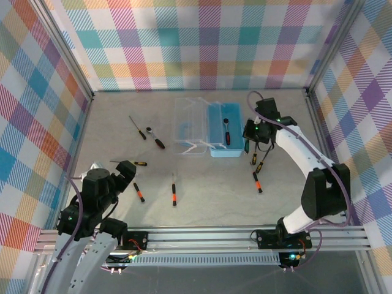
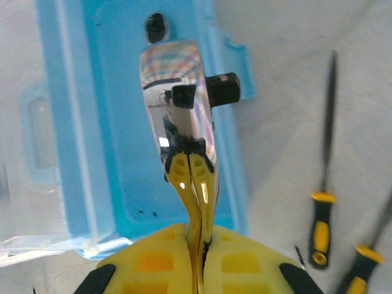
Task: Pack the tool kit
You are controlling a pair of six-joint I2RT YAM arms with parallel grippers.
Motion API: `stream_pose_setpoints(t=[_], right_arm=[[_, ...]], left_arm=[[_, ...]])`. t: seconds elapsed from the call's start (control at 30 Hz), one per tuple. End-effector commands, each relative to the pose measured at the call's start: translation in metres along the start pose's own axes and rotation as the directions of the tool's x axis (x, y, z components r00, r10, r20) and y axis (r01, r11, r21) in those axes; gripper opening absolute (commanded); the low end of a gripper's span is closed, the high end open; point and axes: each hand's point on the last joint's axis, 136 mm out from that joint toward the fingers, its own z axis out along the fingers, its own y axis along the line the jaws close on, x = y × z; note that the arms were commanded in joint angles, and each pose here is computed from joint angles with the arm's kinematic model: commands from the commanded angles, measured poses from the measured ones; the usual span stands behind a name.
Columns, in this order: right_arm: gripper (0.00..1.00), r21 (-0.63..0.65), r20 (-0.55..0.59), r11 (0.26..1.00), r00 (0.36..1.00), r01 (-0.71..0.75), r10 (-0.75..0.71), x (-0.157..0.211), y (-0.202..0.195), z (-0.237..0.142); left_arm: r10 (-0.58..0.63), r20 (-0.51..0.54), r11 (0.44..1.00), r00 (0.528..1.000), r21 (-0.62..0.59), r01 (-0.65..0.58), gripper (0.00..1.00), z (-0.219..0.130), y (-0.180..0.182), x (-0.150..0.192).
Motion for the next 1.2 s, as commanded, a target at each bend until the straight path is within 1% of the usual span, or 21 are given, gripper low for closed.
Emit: stream_pose_setpoints(t=[0.0, 0.1, 0.2, 0.33, 0.6, 0.87, 0.93, 1.0, 1.17], right_arm=[[0.09, 0.040, -0.005, 0.995, 0.996, 0.087, -0.087, -0.014, 0.002, 0.009], [0.09, 0.055, -0.033, 0.990, 0.991, 0.132, -0.130, -0.021, 0.004, 0.022], [0.09, 0.059, -0.056, 0.987, 0.988, 0.147, -0.144, -0.028, 0.006, 0.038], [0.08, 0.052, -0.107, 0.986, 0.983, 0.158, -0.152, -0.033, 0.013, 0.060], [0.07, 0.030, -0.116, 0.987, 0.981, 0.157, -0.152, -0.044, 0.031, 0.079], [0.07, 0.064, -0.219, 0.984, 0.964, 0.167, -0.149, -0.040, 0.026, 0.122], [0.07, 0.056, -0.220, 0.985, 0.964, 0.165, -0.149, -0.039, 0.027, 0.129], [0.07, 0.082, -0.231, 0.983, 0.963, 0.163, -0.141, -0.040, 0.023, 0.133], [0.09, 0.098, -0.263, 0.982, 0.956, 0.160, -0.129, -0.037, 0.019, 0.144]], left_arm=[[-0.063, 0.024, 0.997, 0.998, -0.041, 0.064, 1.00, 0.004, 0.010, -0.001], [-0.042, -0.009, 0.996, 0.999, -0.075, 0.041, 1.00, 0.001, 0.013, 0.003], [-0.021, -0.033, 0.996, 0.999, -0.092, 0.018, 1.00, -0.001, 0.015, 0.006], [-0.021, -0.054, 0.998, 0.998, -0.067, 0.017, 1.00, -0.002, 0.013, 0.010], [-0.007, -0.066, 0.998, 0.998, -0.056, 0.004, 1.00, -0.005, 0.007, 0.010], [0.008, -0.089, 0.999, 0.996, -0.040, -0.012, 1.00, -0.003, 0.002, 0.013], [0.019, -0.100, 0.999, 0.995, -0.036, -0.022, 1.00, -0.002, 0.002, 0.015], [0.024, -0.113, 0.999, 0.993, -0.036, -0.029, 1.00, 0.001, 0.003, 0.018], [0.030, -0.123, 0.999, 0.992, -0.038, -0.035, 1.00, 0.003, 0.004, 0.020]])
